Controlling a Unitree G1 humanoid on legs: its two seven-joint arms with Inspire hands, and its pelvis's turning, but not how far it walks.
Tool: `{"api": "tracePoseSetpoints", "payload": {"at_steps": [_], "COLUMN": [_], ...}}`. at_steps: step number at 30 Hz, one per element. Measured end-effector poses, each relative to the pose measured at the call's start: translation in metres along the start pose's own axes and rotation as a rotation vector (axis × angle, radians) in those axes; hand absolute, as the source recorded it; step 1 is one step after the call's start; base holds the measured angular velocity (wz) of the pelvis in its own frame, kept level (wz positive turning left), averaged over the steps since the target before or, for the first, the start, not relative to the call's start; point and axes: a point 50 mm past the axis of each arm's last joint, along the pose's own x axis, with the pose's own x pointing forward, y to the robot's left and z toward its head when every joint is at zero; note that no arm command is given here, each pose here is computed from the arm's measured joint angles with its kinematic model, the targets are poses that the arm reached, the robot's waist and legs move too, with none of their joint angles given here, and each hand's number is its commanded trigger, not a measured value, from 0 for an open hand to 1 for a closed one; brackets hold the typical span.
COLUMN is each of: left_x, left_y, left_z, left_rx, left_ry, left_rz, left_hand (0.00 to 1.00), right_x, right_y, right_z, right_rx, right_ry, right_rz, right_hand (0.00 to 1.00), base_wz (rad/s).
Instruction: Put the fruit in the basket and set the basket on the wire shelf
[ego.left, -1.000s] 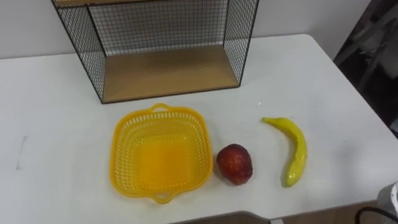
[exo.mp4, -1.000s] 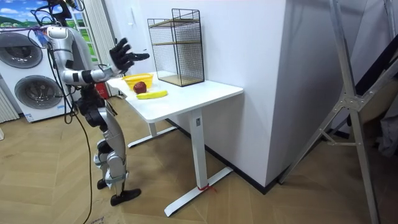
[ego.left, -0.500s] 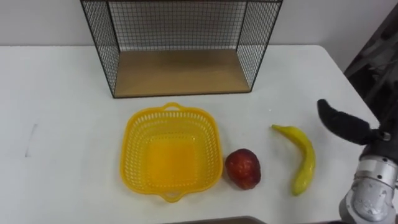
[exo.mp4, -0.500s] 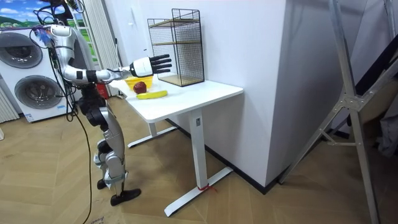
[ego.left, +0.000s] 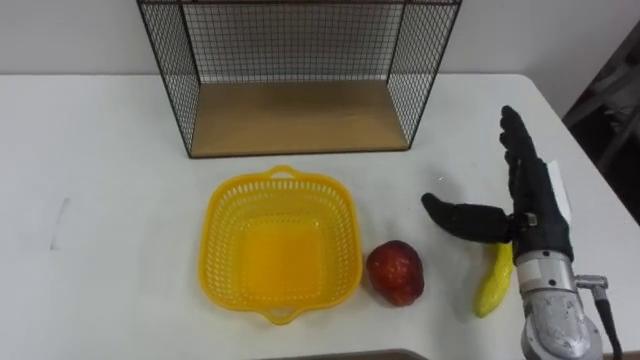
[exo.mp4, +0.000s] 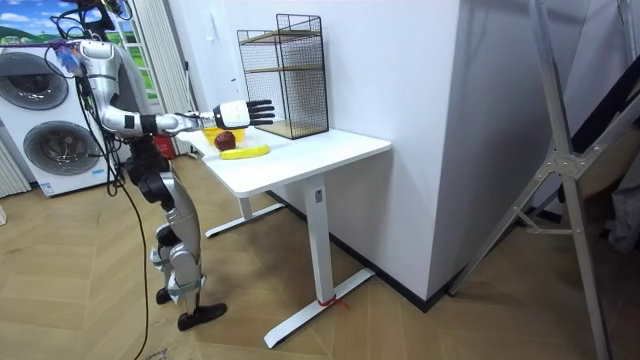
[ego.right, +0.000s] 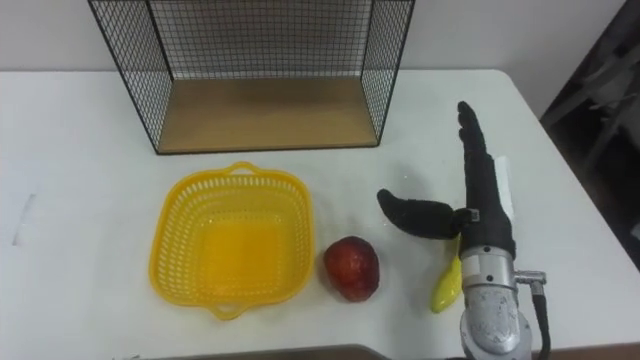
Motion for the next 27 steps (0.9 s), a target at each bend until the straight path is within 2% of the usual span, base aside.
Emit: {"api": "tracePoseSetpoints", "payload": {"at_steps": [8, 18, 22, 27], "left_x": [0.000, 0.001, 0.002, 0.002], "left_y": [-0.002, -0.002, -0.001, -0.001], "left_z": [0.001, 0.003, 0.010, 0.009], "left_rx": [0.025, 0.054, 0.053, 0.053], "left_ry": [0.006, 0.000, -0.016, -0.019], "left_rz": [-0.007, -0.015, -0.012, -0.012], "left_hand": [0.00, 0.00, 0.00, 0.00], "right_x": [-0.008, -0.010, -0.016, -0.028], "right_y": [0.011, 0.017, 0.020, 0.030], "right_z": [-0.008, -0.008, -0.005, -0.003], "right_rx": [-0.024, -0.025, -0.001, 0.110], "right_ry": [0.049, 0.048, 0.042, 0.052], "right_rz": [0.118, 0.186, 0.242, 0.342], "right_hand": [0.00, 0.00, 0.00, 0.00], "base_wz": [0.00, 0.00, -0.05, -0.07]}}
